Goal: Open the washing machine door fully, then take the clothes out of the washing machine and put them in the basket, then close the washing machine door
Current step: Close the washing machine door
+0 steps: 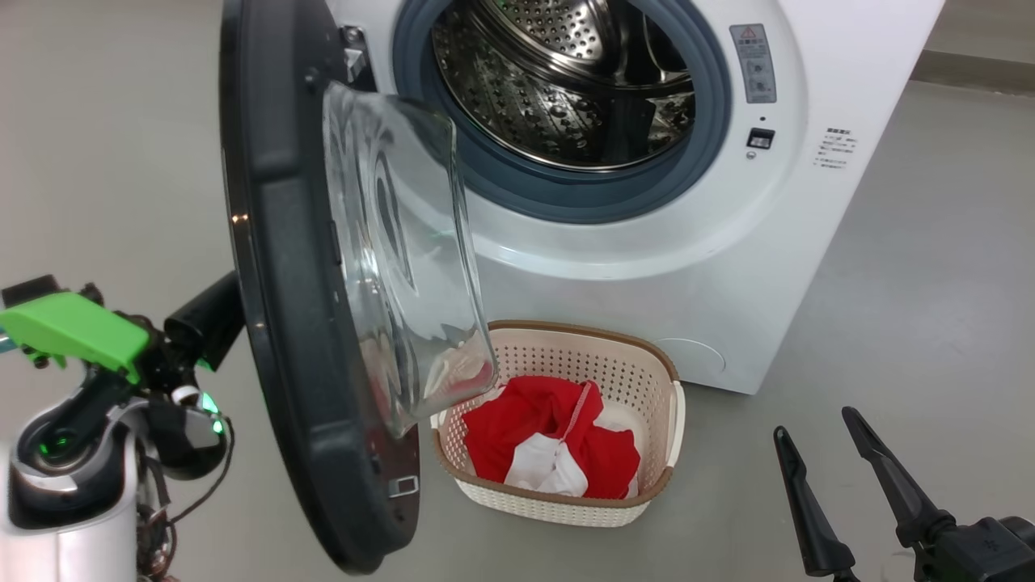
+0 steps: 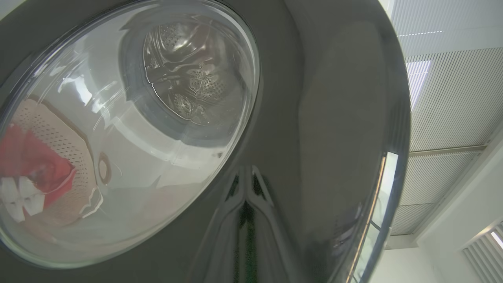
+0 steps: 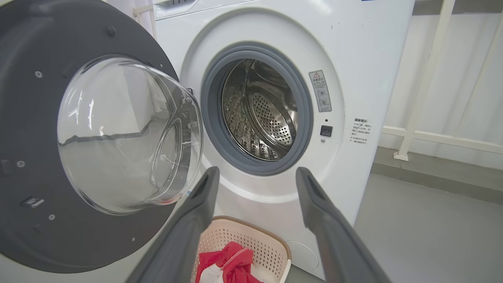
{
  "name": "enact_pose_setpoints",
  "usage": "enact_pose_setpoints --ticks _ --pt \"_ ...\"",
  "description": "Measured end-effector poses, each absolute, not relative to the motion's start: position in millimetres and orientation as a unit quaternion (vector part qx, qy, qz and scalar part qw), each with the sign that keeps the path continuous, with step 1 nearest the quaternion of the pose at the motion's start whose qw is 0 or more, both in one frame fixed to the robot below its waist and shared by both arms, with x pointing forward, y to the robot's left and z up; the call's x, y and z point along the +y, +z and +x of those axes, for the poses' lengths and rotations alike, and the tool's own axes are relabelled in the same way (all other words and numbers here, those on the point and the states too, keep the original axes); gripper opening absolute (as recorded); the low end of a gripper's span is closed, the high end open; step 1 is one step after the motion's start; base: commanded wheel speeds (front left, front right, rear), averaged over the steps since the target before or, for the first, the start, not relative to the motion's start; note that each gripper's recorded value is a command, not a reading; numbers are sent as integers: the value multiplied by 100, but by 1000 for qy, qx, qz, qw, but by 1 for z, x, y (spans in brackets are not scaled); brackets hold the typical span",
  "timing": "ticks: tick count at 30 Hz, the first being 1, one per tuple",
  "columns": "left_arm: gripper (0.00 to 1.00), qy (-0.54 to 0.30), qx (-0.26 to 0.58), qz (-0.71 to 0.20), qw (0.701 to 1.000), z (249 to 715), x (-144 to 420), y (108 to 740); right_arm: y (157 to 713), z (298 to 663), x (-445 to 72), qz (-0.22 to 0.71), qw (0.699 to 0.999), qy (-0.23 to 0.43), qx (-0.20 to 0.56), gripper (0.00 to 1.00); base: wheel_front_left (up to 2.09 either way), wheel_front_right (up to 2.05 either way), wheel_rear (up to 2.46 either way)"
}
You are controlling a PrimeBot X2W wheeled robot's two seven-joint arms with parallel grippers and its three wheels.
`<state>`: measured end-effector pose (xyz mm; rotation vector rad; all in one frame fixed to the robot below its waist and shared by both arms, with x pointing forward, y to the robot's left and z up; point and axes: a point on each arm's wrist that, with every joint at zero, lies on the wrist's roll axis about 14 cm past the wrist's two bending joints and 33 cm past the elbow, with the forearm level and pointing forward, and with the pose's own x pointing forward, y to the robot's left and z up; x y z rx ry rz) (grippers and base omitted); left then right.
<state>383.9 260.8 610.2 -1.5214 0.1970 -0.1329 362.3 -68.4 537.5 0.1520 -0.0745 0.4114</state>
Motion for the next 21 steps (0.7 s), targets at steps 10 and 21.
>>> enact_pose_setpoints --ticks 10,21 --pt "0 -97 120 -690 707 405 222 604 533 360 -84 75 980 179 -32 100 0 0 0" --pt "0 -110 138 -683 709 425 189 592 532 355 -101 74 985 152 -31 100 0 0 0"
